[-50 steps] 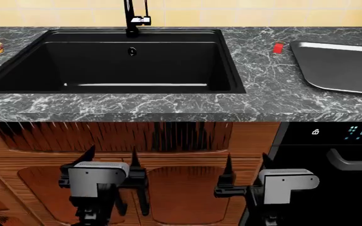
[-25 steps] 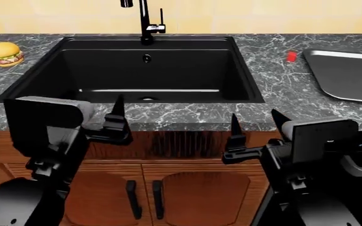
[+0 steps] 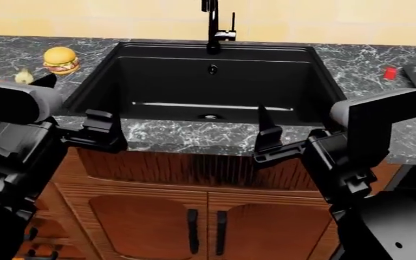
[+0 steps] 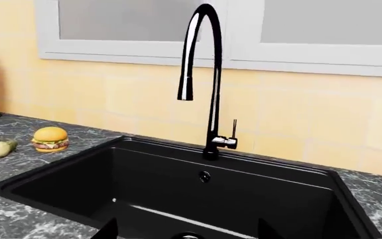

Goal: Pick up the fruits and vegetables and place them in the sink. Turn on the sink faucet to wash them. Then turn the sink off and put them in the tray.

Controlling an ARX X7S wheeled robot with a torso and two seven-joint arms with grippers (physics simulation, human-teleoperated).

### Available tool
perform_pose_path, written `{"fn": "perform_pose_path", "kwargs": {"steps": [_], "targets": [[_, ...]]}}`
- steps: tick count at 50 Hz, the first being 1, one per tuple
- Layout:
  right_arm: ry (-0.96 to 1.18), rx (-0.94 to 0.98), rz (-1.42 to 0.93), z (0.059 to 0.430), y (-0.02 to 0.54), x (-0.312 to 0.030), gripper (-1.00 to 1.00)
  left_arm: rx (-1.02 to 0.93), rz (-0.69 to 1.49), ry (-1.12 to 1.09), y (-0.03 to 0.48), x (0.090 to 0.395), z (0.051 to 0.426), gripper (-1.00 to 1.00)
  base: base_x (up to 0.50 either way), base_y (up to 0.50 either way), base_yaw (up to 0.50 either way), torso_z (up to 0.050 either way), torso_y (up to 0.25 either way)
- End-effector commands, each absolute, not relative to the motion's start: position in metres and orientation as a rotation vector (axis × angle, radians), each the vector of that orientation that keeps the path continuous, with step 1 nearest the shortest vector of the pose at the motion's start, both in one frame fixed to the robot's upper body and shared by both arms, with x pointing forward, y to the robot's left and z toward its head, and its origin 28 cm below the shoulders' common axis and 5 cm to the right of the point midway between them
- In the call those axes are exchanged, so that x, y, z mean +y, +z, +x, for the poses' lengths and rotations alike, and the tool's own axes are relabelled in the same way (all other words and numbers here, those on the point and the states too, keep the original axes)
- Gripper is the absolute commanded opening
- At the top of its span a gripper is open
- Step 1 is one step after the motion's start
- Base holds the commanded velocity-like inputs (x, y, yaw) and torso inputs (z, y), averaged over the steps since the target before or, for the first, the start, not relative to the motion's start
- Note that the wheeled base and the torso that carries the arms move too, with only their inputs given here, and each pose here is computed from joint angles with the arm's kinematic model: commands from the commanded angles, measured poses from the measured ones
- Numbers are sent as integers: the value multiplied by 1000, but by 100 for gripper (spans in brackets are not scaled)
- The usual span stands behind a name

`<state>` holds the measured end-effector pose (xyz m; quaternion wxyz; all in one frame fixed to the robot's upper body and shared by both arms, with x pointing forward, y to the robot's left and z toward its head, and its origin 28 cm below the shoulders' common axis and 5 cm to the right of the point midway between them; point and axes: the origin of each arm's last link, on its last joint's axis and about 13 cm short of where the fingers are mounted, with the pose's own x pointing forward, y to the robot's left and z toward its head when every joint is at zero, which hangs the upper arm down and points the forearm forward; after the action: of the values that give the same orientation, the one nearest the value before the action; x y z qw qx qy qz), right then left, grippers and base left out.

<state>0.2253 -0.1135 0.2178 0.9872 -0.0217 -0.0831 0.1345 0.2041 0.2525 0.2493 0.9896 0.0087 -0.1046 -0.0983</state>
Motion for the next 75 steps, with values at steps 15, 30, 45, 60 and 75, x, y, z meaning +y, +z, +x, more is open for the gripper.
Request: {"fn": "perform_pose_path", "kwargs": {"steps": [15,30,45,60,75], "targets": [[326,-178,-91,225,224,-110,100,-251,38,-175,264,262,198,100,234,477,0,50,0],[349,-179,-100,226,232,-106,100,-255,33,-160,265,266,196,100,295,498,0,50,0],[388,-178,-99,225,239,-102,100,-260,44,-154,272,271,191,100,293,511,0,48,0],[414,-176,-96,221,240,-102,100,-271,58,-174,278,269,188,100,289,511,0,4,0],[394,-151,-120,218,239,-102,100,-279,46,-181,280,270,186,100,17,502,0,0,0]]}}
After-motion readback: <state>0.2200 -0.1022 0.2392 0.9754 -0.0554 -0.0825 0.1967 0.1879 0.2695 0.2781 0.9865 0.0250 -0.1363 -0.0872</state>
